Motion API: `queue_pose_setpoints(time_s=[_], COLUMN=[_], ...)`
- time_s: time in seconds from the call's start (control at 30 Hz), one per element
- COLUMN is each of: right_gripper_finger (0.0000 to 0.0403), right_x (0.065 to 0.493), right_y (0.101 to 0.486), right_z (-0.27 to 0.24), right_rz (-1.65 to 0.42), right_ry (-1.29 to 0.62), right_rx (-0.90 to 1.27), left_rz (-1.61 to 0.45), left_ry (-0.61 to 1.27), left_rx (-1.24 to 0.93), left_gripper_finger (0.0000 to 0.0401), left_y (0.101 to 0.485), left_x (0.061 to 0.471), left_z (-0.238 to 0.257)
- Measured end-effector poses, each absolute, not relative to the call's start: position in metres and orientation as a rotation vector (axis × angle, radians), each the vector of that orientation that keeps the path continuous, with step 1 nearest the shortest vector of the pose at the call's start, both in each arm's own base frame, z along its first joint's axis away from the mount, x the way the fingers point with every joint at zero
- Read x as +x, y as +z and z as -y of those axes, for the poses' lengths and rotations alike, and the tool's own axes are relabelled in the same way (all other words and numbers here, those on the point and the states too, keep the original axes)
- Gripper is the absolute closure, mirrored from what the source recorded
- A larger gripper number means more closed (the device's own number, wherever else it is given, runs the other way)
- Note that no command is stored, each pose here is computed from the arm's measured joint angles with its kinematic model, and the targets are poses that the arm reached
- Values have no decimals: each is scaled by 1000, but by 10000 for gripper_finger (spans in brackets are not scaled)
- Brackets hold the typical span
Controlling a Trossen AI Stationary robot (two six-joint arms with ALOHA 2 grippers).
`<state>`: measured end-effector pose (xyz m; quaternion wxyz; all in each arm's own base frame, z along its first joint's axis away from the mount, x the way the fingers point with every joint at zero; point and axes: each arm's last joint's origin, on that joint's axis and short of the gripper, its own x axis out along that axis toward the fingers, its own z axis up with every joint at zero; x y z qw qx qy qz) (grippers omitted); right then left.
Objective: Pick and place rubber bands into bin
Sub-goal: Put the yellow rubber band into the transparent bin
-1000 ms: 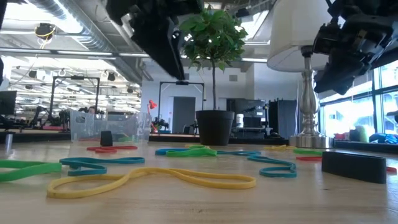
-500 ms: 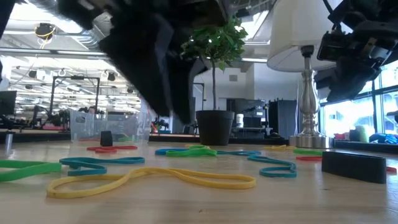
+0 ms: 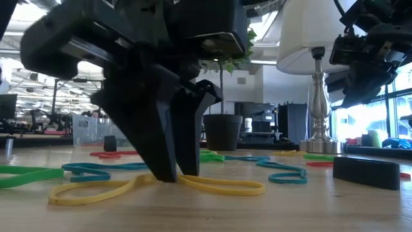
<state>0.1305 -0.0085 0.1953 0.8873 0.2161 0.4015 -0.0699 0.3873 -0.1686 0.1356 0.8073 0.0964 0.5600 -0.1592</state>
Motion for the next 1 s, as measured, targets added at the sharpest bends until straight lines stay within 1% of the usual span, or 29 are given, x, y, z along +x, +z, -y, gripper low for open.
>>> queue_pose_setpoints(time_s=[0.07, 0.17, 0.2, 0.23, 0.37, 0.47, 0.67, 0.8, 1.0], right_gripper_finger=[397, 397, 397, 397, 397, 397, 397, 397, 397], right_x=[130, 130, 130, 130, 130, 129, 129, 129, 129], right_y=[195, 195, 195, 195, 195, 194, 194, 194, 194], right_z=[9, 9, 9, 9, 8, 8, 8, 8, 8], right_rz=[-835, -837, -839, -841, -847, -853, -856, -856, -858], right_ry=[-146, -146, -146, -147, -148, -149, -150, -152, -154], right_rx=[449, 450, 449, 449, 449, 450, 449, 449, 451], left_rz=[-1203, -1227, -1235, -1237, -1233, -1253, -1159, -1082, -1078], left_ry=[-333, -314, -309, -307, -295, -272, -166, -97, 45], left_rx=[207, 196, 191, 190, 185, 240, 252, 267, 286], left_gripper_finger=[288, 365, 382, 389, 398, 399, 399, 400, 400], left_y=[135, 134, 134, 134, 139, 150, 204, 243, 287], left_x=[387, 386, 385, 385, 385, 378, 373, 361, 334], left_z=[168, 167, 166, 166, 161, 154, 125, 106, 67])
